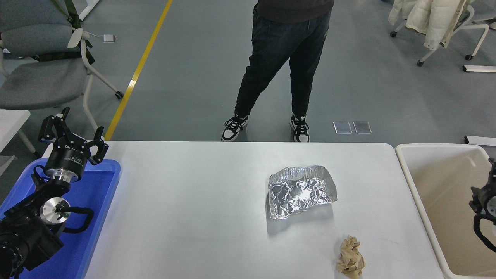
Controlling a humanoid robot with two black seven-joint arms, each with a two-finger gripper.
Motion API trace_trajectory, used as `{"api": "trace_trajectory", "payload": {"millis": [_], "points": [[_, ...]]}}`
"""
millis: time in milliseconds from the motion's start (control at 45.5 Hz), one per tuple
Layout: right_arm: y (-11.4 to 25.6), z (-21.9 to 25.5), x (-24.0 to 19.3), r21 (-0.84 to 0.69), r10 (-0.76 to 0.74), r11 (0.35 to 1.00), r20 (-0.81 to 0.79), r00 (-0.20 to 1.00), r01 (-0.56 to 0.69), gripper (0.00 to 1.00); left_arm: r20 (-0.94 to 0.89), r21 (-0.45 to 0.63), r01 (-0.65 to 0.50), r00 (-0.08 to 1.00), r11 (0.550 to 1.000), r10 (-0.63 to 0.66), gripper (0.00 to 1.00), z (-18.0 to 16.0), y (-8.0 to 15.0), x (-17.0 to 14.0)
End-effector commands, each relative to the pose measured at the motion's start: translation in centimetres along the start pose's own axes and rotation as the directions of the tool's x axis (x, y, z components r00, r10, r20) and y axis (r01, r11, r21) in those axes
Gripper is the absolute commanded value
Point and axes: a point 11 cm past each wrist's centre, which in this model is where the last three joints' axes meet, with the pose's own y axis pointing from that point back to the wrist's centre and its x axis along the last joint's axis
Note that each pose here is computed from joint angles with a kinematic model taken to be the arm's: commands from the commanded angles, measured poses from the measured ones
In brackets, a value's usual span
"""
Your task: Clean the table surface
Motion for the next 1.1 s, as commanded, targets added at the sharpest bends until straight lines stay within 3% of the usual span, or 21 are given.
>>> {"api": "trace_trajectory", "payload": {"millis": [0, 110, 220, 462, 967, 1077], "points": [[0.4, -2.5, -3.6, 0.099, -0.195, 0.979, 0.212, 0.958, 0.177, 1.0, 0.0, 0.0, 0.001, 1.0, 1.0, -0.001, 1.0, 0.0, 0.0, 0.0], [1.0, -1.9, -5.5, 0.15, -0.26, 0.964, 0.364, 0.894, 0.22, 1.0, 0.0, 0.0, 0.001, 1.0, 1.0, -0.001, 1.0, 0.0, 0.0, 0.0], [1.5, -0.3, -8.7, 0.151, -0.306, 0.952, 0.409, 0.86, 0.268, 1.0, -0.001, 0.0, 0.002, 1.0, 1.0, -0.002, 1.0, 0.0, 0.0, 0.0], [2.6, 0.6, -12.0, 0.297, -0.355, 0.922, 0.385, 0.852, 0.25, 1.0, -0.001, 0.001, 0.004, 1.0, 1.0, -0.004, 1.0, 0.0, 0.0, -0.1], [2.9, 1.2, -14.0, 0.28, -0.393, 0.91, 0.355, 0.848, 0.305, 1.0, -0.001, 0.001, 0.004, 1.0, 1.0, -0.004, 1.0, 0.0, 0.0, 0.0], [2.8, 0.7, -15.4, 0.21, -0.402, 0.914, 0.349, 0.847, 0.347, 1.0, -0.002, 0.001, 0.005, 1.0, 1.0, -0.005, 1.0, 0.0, 0.0, -0.1]]}}
